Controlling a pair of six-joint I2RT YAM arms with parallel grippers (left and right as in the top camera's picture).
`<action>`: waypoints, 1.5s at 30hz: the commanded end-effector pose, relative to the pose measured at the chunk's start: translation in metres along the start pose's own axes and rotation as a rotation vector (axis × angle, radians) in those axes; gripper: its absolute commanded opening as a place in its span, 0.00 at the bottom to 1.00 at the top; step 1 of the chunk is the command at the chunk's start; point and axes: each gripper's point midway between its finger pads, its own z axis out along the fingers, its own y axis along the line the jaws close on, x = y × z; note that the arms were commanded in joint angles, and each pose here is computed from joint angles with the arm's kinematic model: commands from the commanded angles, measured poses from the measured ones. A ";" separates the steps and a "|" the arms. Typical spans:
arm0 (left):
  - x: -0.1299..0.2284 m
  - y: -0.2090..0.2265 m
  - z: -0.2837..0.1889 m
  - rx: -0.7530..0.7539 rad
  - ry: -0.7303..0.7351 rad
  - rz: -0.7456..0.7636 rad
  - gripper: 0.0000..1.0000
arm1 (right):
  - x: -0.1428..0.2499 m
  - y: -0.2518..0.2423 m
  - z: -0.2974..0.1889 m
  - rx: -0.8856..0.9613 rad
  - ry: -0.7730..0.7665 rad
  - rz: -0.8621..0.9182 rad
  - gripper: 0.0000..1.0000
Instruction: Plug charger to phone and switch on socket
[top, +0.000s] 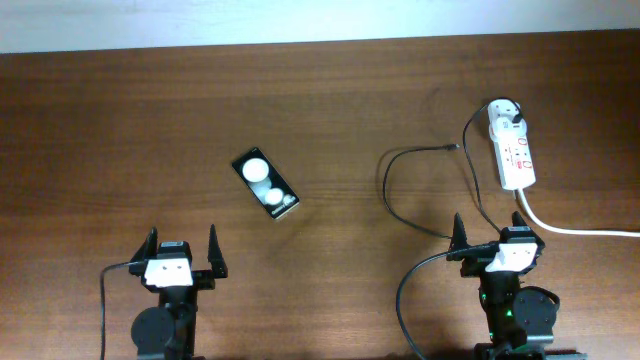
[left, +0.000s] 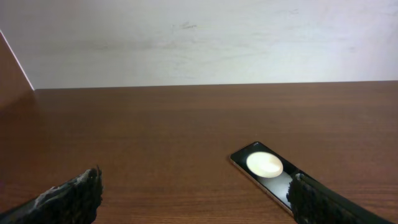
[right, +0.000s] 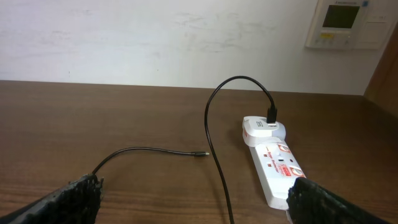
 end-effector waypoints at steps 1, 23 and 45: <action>0.001 -0.001 0.000 0.005 -0.001 0.016 0.99 | 0.002 0.000 0.000 0.004 0.004 -0.007 0.99; -0.061 -0.014 -0.022 0.101 0.003 -0.192 0.99 | 0.002 0.000 0.000 0.004 0.004 -0.007 0.99; -0.105 -0.042 -0.011 0.241 0.680 -0.275 0.99 | 0.002 0.000 0.000 0.004 0.004 -0.007 0.99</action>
